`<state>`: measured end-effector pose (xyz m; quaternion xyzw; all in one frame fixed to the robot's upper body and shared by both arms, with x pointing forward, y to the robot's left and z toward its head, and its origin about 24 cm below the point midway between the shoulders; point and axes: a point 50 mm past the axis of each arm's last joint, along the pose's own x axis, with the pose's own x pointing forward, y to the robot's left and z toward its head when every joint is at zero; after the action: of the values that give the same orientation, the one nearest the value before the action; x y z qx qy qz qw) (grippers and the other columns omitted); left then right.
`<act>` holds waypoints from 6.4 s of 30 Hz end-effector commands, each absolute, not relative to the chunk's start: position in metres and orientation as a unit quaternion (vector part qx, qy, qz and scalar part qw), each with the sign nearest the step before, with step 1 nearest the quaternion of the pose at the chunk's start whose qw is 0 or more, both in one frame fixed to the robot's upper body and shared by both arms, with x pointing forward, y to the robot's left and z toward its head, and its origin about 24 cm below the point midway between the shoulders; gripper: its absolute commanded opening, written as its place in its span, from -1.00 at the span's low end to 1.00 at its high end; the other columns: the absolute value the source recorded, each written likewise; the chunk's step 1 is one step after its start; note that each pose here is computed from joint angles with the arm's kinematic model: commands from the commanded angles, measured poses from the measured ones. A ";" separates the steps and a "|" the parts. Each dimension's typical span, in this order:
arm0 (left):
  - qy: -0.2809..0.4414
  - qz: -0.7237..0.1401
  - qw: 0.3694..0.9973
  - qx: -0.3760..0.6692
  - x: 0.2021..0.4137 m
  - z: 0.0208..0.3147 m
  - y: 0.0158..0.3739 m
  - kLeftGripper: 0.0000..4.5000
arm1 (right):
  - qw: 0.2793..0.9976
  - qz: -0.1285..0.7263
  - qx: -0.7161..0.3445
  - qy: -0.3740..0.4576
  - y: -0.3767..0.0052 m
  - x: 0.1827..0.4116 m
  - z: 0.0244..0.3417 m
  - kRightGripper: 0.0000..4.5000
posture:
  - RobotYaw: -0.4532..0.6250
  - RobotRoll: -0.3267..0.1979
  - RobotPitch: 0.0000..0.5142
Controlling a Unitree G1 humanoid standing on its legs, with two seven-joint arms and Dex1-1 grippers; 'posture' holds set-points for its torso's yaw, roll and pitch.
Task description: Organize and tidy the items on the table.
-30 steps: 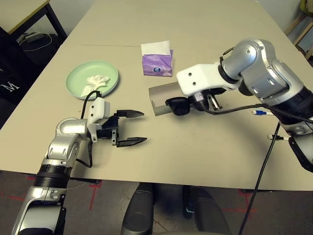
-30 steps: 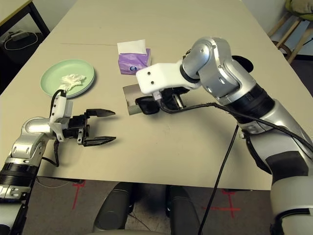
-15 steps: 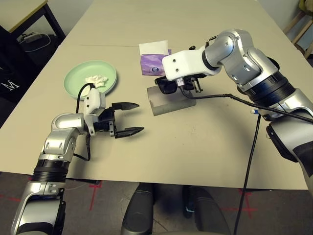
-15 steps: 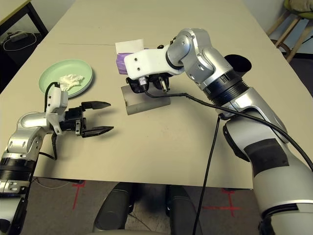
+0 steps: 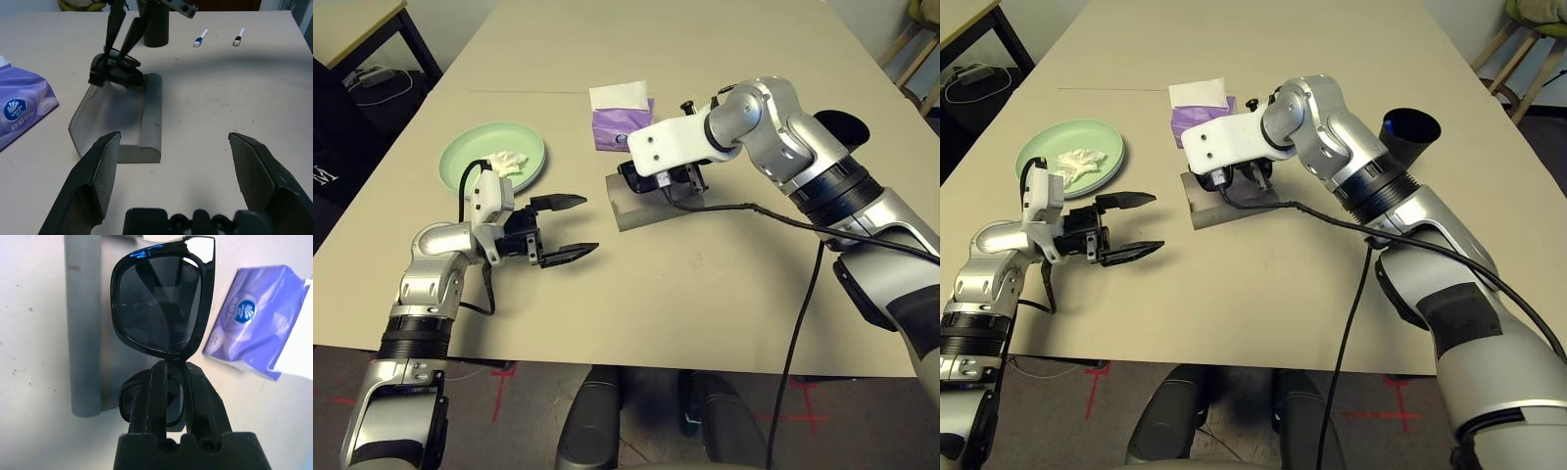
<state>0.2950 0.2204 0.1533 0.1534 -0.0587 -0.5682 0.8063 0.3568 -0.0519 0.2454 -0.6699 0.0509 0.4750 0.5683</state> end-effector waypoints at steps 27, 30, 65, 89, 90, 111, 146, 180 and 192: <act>-0.059 -0.568 0.805 0.161 0.292 0.157 0.219 1.00 | 0.578 0.454 -0.671 0.101 -0.037 0.368 0.228 -0.86 | 0.43 0.25 -0.39; -0.060 -0.568 0.805 0.160 0.291 0.157 0.218 1.00 | 0.578 0.449 -0.674 0.100 -0.035 0.370 0.228 -0.86 | 0.43 0.25 -0.39; -0.056 -0.563 0.810 0.155 0.289 0.156 0.219 1.00 | 0.566 0.445 -0.683 0.124 -0.031 0.374 0.204 -0.86 | 0.46 0.25 -0.40; -0.057 -0.565 0.809 0.155 0.290 0.156 0.218 1.00 | 0.556 0.457 -0.681 0.137 -0.027 0.371 0.211 -0.86 | 0.45 0.25 -0.39; -0.057 -0.565 0.809 0.155 0.290 0.156 0.218 1.00 | 0.554 0.458 -0.682 0.138 -0.027 0.371 0.212 -0.86 | 0.45 0.25 -0.39; -0.056 -0.568 0.805 0.159 0.292 0.157 0.219 1.00 | 0.553 0.475 -0.666 0.161 -0.030 0.370 0.209 -0.86 | 0.45 0.25 -0.41; -0.045 -0.570 0.806 0.154 0.296 0.157 0.222 1.00 | 0.689 0.521 -0.502 0.043 -0.056 0.355 0.268 0.98 | 0.30 0.25 -0.51; -0.031 -0.497 0.855 0.146 0.330 0.138 0.230 0.71 | 0.891 0.441 -0.105 -0.008 -0.165 0.294 0.121 1.00 | 0.16 0.25 -0.48; -0.040 -0.490 0.859 0.141 0.341 0.139 0.218 -0.99 | 0.899 0.432 -0.058 -0.029 -0.180 0.286 0.111 1.00 | 0.18 0.25 -0.50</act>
<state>0.3397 0.2199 0.1405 0.1368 -0.0467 -0.4859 0.8620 0.2884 -0.1749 0.1128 -0.0647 -0.0300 0.4336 0.8983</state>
